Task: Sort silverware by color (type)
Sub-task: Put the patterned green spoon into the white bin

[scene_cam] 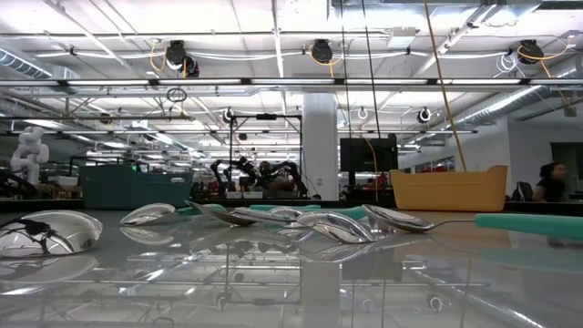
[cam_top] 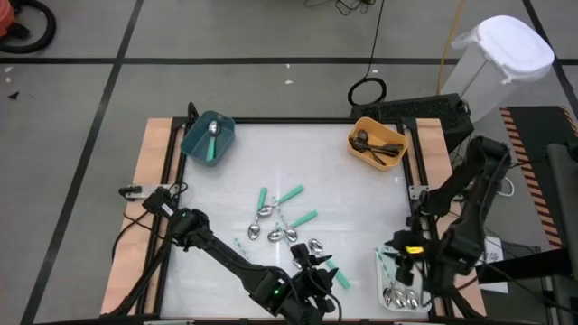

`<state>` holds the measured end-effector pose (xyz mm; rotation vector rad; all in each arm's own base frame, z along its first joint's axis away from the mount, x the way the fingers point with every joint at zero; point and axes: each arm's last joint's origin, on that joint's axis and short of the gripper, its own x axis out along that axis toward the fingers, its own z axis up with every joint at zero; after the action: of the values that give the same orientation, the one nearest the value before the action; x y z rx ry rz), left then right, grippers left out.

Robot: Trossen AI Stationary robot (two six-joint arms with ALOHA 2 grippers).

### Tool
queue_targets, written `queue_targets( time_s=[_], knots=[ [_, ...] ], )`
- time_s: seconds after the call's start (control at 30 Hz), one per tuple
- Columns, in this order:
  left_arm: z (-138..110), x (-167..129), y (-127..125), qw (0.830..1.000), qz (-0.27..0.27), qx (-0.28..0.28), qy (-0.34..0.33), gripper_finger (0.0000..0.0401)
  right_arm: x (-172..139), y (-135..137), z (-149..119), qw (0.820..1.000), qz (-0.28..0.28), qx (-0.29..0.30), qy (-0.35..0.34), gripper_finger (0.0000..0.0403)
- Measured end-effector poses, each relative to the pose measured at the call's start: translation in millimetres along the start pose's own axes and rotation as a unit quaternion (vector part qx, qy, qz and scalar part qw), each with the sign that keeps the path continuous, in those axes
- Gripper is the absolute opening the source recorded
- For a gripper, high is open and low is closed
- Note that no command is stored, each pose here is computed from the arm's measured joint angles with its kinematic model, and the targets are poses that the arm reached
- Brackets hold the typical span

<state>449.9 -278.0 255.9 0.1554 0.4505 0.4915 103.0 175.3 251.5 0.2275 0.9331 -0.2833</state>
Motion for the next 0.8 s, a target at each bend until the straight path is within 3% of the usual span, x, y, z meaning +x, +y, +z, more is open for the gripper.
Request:
queue_targets(
  time_s=[0.4,0.8],
  knots=[
    [-1,0,-1,1.000,-0.014,-0.010,0.007,0.0177,37,22,-23,0.992,-0.091,0.059,0.060,0.0123],
    [-1,0,-1,1.000,-0.017,-0.007,0.009,0.0177,46,31,-27,0.992,-0.083,0.076,0.049,0.0124]
  ],
)
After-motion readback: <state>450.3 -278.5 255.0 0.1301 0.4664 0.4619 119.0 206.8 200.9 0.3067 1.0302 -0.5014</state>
